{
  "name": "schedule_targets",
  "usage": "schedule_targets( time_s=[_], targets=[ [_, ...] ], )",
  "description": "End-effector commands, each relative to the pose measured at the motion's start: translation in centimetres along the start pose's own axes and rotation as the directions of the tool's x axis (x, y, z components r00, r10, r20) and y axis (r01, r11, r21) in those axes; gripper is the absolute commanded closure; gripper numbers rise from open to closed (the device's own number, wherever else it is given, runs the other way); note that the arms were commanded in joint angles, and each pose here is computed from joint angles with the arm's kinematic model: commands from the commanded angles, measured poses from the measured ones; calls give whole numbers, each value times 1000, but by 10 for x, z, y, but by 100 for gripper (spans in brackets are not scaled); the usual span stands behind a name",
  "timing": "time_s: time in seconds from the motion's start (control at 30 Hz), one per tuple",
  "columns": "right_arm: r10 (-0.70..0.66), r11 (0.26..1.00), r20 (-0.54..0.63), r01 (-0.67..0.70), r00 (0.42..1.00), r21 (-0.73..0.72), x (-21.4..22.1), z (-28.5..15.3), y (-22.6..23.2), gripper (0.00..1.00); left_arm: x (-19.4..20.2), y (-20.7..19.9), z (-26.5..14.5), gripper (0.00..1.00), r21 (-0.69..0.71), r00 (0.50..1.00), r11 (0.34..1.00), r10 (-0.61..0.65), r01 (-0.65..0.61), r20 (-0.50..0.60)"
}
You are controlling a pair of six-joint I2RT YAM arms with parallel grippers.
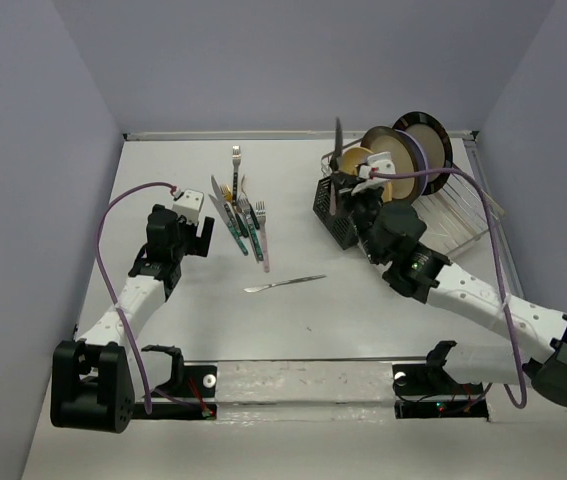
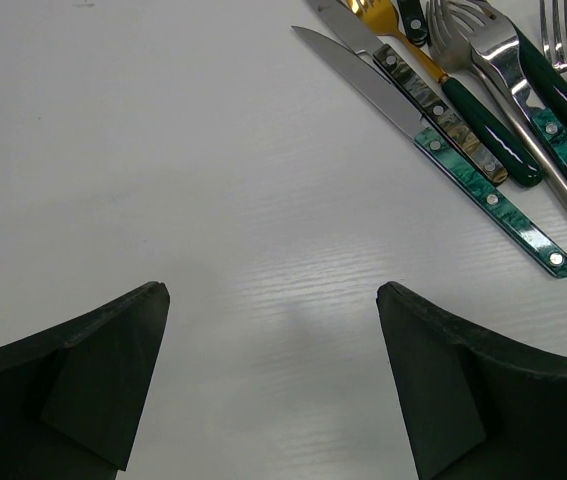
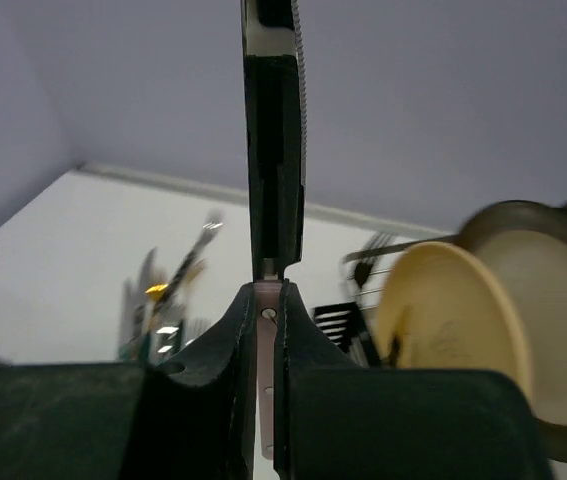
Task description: Sort the eating utensils into containers
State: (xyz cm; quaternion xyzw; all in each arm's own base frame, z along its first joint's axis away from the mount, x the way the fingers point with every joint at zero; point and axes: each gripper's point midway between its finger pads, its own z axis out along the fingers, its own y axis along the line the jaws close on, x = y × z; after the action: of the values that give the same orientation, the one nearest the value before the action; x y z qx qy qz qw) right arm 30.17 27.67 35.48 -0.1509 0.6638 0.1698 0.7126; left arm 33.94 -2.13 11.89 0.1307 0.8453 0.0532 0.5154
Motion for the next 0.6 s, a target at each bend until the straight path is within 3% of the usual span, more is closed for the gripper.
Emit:
schedule_targets(
  time_s=[0.0, 0.3, 0.57],
  targets=[
    [-7, 937, 260, -85, 965, 339, -38, 2, -85, 100, -15, 7, -3, 1, -26, 998, 1000, 4, -2, 64],
    [-114, 879, 203, 4, 973, 476, 9, 22, -122, 100, -15, 7, -2, 1, -25, 998, 1000, 4, -3, 61],
    [-153, 878, 137, 72, 979, 472, 43, 32, -128, 100, -15, 6, -2, 1, -22, 998, 1000, 4, -3, 60]
  ],
)
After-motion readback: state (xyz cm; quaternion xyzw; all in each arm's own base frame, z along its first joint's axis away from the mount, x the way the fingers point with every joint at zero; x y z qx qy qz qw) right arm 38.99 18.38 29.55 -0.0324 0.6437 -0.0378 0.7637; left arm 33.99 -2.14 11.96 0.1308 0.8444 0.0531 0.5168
